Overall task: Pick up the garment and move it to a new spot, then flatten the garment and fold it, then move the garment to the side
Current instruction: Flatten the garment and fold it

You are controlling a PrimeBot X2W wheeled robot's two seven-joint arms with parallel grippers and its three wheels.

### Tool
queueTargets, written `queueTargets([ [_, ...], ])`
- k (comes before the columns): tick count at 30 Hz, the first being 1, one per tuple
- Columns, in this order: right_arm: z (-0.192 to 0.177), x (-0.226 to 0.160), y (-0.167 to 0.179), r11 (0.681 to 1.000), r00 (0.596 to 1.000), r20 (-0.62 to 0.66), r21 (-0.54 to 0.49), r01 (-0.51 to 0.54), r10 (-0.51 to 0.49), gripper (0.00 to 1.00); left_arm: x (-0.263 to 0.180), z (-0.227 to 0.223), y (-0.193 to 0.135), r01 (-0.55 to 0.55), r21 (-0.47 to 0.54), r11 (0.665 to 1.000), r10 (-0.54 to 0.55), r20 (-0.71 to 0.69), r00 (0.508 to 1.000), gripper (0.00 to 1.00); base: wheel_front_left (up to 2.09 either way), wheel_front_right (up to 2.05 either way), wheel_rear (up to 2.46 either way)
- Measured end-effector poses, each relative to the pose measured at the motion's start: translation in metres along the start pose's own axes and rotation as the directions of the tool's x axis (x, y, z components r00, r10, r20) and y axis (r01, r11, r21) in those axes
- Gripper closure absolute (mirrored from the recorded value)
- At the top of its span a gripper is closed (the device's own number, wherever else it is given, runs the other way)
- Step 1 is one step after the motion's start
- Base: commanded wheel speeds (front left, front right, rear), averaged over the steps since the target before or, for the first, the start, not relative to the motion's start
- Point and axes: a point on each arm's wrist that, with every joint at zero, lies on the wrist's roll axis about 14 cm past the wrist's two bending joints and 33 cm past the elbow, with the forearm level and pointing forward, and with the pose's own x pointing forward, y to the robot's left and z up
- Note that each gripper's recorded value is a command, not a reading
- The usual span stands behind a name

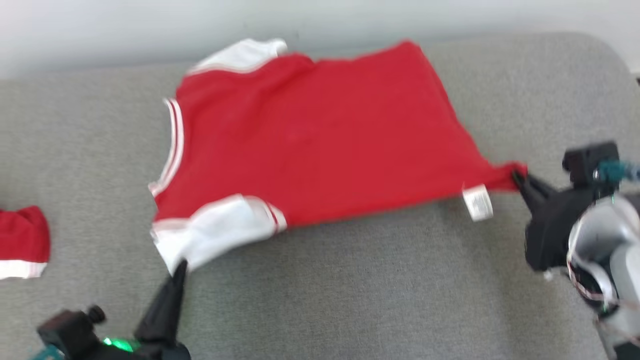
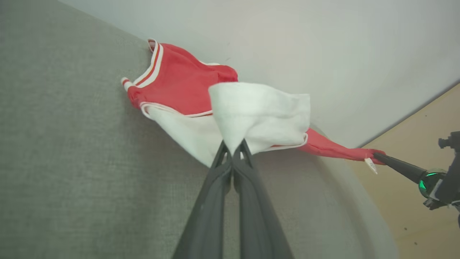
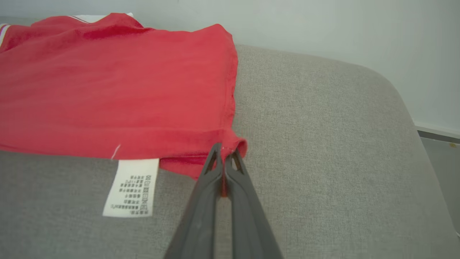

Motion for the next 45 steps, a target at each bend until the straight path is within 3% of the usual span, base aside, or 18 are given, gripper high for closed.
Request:
queueTargets([
  [11,-0.069,-0.053,0.020,0.999,0.968,-0.252,-0.030,-0.010,0.002,1.00,-0.054,-0.047,0.013,-0.110,0.006,0.994,0.109,-0.179,0.978,1.00,0.00,0.00,0.00],
  [23,-0.109,-0.094,0.019,0.999,0.906,-0.423,-0.003,0.034,-0.033,1.00,-0.103,-0.093,0.036,-0.238,0.006,0.971,0.219,-0.421,0.881,1.00,0.00,0.00,0.00],
  [26,-0.109,-0.097,0.022,0.999,0.905,-0.425,0.006,0.037,-0.031,1.00,-0.105,-0.094,0.035,-0.246,-0.001,0.969,0.222,-0.430,0.875,1.00,0.00,0.00,0.00],
  [31,-0.088,-0.090,0.025,1.000,0.945,-0.327,-0.003,0.031,-0.031,1.00,-0.092,-0.077,0.029,-0.214,-0.019,0.977,0.193,-0.358,0.914,1.00,0.00,0.00,0.00],
  [35,-0.055,-0.079,0.022,0.999,0.979,-0.198,-0.018,0.036,-0.039,1.00,-0.064,-0.044,0.016,-0.122,-0.014,0.992,0.115,-0.246,0.962,1.00,0.00,0.00,0.00],
  [40,0.012,-0.061,0.016,0.996,0.999,0.007,-0.085,0.039,-0.038,1.00,-0.010,0.024,-0.007,0.038,0.124,0.992,-0.025,-0.102,0.994,1.00,0.00,0.00,0.00],
  [45,0.092,-0.044,0.010,0.979,0.982,0.190,-0.195,0.052,-0.014,1.00,0.050,0.103,-0.045,0.165,0.300,0.939,-0.178,0.015,0.984,1.00,0.00,0.00,0.00],
])
